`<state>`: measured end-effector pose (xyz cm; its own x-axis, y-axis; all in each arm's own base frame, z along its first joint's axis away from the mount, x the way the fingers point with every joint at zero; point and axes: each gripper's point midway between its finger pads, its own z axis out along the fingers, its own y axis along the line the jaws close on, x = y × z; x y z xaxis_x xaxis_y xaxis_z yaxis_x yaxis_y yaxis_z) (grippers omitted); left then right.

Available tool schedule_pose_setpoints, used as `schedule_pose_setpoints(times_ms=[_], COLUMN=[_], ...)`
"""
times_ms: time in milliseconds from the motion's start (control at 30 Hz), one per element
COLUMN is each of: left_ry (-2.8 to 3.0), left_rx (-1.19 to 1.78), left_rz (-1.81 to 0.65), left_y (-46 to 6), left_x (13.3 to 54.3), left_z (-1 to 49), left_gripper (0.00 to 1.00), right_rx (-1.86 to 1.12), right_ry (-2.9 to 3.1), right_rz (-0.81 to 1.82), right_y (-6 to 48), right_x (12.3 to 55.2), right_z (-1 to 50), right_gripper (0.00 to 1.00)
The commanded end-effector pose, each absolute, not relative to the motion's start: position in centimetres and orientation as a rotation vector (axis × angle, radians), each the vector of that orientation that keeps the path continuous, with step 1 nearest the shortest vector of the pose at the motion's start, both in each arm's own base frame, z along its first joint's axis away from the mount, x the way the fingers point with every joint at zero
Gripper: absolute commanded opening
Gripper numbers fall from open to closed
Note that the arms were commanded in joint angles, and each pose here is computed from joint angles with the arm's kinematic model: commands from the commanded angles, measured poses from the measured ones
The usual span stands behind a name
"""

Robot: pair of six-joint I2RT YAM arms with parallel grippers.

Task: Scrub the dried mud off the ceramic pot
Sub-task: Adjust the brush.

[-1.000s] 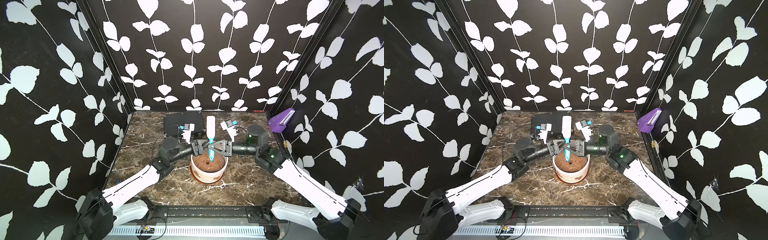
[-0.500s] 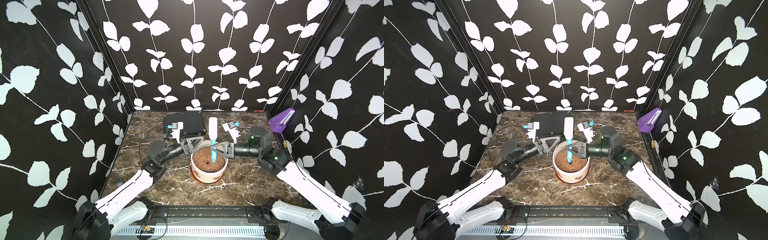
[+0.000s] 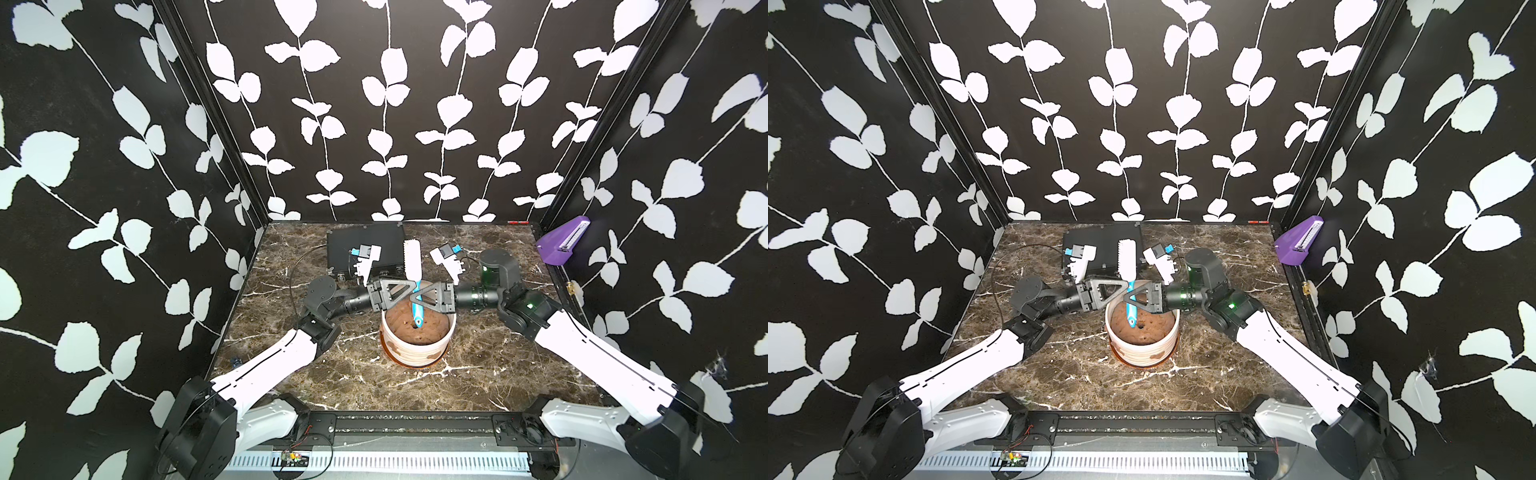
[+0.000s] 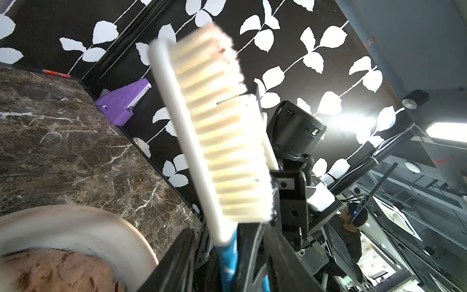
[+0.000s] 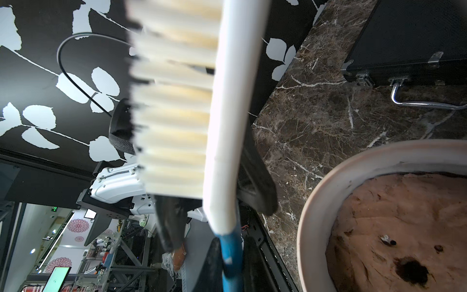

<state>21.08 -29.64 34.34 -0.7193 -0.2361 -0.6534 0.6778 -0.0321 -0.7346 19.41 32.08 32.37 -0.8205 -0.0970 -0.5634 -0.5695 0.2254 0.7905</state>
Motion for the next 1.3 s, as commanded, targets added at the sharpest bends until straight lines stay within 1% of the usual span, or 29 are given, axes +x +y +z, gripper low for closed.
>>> schedule_pose_setpoints(times_ms=[0, 33, 67, 167, 233, 300, 333, 367, 400, 433, 467, 500, 567, 733, 867, 1000, 1067, 1133, 1267], left_ry=[1.524, 1.526, 1.525, 1.533, 1.543, 1.577, 1.594, 1.600, 1.588, 1.571, 1.541, 1.515, 1.474, 1.400, 1.405, 1.408, 1.408, 1.414, 1.413], left_rx=[0.552, 0.555, 0.560, 0.543, 0.490, 0.419, 0.372, 0.302, 0.235, 0.172, 0.124, 0.092, 0.068, 0.019, 0.027, 0.046, 0.072, 0.111, 0.142], left_rz=[-1.850, -1.859, -1.872, -1.868, -1.815, -1.719, -1.659, -1.604, -1.571, -1.559, -1.557, -1.569, -1.615, -1.724, -1.733, -1.752, -1.764, -1.775, -1.792], left_y=[-29.7, -29.8, -29.9, -29.9, -29.5, -29.0, -28.5, -27.9, -27.3, -26.7, -26.1, -25.8, -25.7, -25.7, -25.8, -26.1, -26.4, -27.0, -27.5], left_x=[20.1, 20.1, 20.0, 20.2, 20.9, 22.0, 22.8, 23.7, 24.5, 25.0, 25.3, 25.4, 25.5, 25.5, 25.3, 25.0, 24.8, 24.5, 24.2], left_z=[36.3, 36.1, 36.1, 35.8, 35.6, 35.2, 34.9, 34.8, 34.8, 34.7, 34.8, 35.0, 35.5, 36.2, 36.1, 36.2, 36.4, 36.7, 37.1], left_gripper=[0.38, 0.32, 0.24, 0.10, 0.00, 0.00, 0.00, 0.00, 0.00, 0.00, 0.00, 0.00, 0.00, 0.00, 0.00, 0.00, 0.00, 0.00, 0.00], right_rx=[-0.664, -0.654, -0.644, -0.637, -0.633, -0.634, -0.628, -0.619, -0.602, -0.581, -0.559, -0.536, -0.495, -0.472, -0.504, -0.499, -0.506, -0.519, -0.536], right_ry=[1.987, 1.992, 1.999, 1.992, 1.988, 1.993, 1.997, 2.005, 2.017, 2.017, 2.013, 2.000, 1.978, 1.936, 1.933, 1.932, 1.921, 1.914, 1.895], right_rz=[1.674, 1.670, 1.669, 1.704, 1.722, 1.716, 1.700, 1.674, 1.645, 1.618, 1.602, 1.593, 1.594, 1.624, 1.634, 1.605, 1.617, 1.645, 1.671], right_y=[32.8, 32.9, 33.1, 33.6, 33.8, 33.8, 33.7, 33.5, 33.1, 32.8, 32.5, 32.3, 32.1, 32.6, 33.2, 33.3, 33.7, 34.2, 34.6], right_x=[19.4, 19.7, 20.0, 20.3, 20.3, 20.1, 20.1, 20.2, 20.2, 20.3, 20.3, 20.3, 20.4, 20.5, 20.5, 21.1, 21.3, 21.4, 21.4], right_z=[35.0, 34.8, 34.5, 34.4, 34.2, 33.9, 33.6, 33.2, 32.7, 32.3, 31.9, 31.8, 31.3, 31.7, 32.1, 32.2, 32.7, 33.1, 33.9], right_gripper=[0.00, 0.00, 0.00, 0.00, 0.00, 0.00, 0.08, 0.18, 0.27, 0.38, 0.53, 0.58, 0.61, 0.61, 0.56, 0.55, 0.50, 0.41, 0.31])
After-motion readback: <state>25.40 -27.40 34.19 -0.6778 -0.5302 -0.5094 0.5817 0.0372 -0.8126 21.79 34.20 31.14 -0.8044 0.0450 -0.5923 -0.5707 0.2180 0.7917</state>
